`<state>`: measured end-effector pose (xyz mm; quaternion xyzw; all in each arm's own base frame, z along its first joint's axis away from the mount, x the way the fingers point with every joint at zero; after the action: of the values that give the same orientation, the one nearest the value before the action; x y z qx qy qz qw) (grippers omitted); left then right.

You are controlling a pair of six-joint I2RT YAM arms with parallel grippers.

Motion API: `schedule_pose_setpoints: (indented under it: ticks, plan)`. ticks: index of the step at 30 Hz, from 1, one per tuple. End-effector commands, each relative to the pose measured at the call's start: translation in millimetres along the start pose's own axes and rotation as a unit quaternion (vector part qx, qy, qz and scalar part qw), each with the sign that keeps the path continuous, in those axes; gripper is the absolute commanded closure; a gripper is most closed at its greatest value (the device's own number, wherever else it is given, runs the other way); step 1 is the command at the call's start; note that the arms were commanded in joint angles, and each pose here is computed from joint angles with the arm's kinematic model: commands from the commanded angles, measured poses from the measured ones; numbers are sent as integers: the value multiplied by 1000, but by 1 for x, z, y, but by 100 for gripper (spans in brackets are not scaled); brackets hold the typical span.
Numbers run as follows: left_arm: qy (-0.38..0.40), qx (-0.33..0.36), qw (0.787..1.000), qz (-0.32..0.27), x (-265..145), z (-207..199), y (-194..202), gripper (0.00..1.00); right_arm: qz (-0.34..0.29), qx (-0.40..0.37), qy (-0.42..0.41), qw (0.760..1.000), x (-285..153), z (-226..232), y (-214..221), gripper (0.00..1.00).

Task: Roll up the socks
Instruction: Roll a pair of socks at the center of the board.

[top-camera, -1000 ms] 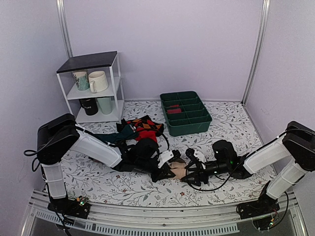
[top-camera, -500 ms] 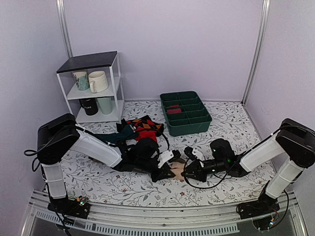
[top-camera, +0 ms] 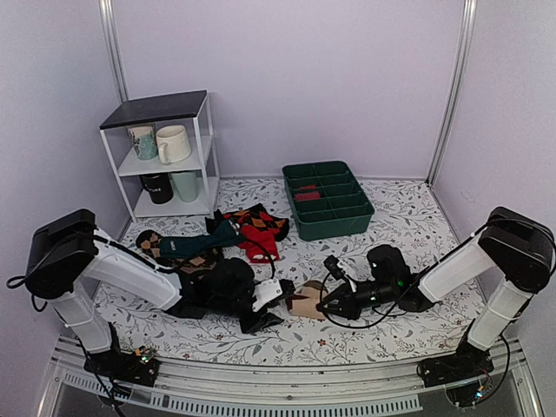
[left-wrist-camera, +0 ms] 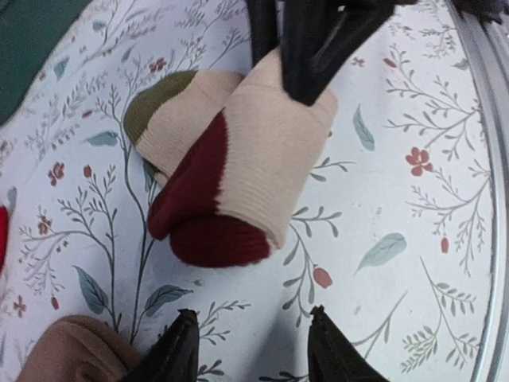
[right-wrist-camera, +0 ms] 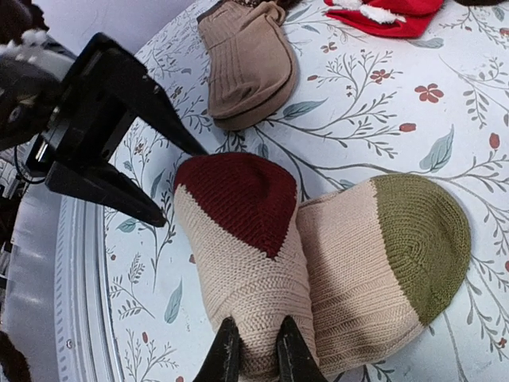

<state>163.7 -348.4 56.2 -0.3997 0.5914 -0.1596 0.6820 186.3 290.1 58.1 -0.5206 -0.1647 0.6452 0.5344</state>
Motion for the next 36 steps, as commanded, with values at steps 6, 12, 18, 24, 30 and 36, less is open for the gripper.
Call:
schedule_pose_setpoints:
  ticks: [6,12,18,24,30,36]
  plan:
    - [-72,206,946,-241,-51,-23,-34,46,139,167,32,976,-2,-21,52,93]
    - [-83,254,931,-250,-26,-24,-35,40,154,183,26,971,-3,-20,54,93]
    - [-91,260,922,-271,-15,-23,-37,34,157,184,25,970,-2,-20,53,93]
    - [-94,256,930,-246,2,-16,-33,31,160,181,23,970,-2,-20,54,93]
    - [-53,240,953,-179,25,-15,-23,32,161,181,23,970,-3,-20,55,93]
    - [-41,207,967,-145,31,-7,-12,35,163,180,22,970,-2,-20,56,93]
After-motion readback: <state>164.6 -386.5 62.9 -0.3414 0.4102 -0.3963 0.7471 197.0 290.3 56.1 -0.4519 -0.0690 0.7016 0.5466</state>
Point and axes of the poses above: each gripper's point midway between its finger pads, its own x axis out along the fingers, its own z axis along the line the jaws close on, y = z × x, the point moved 4 cm from there along -x, back along the fingers, and after that the axes turned 5 degrees about -x, right-handed, at the moved point
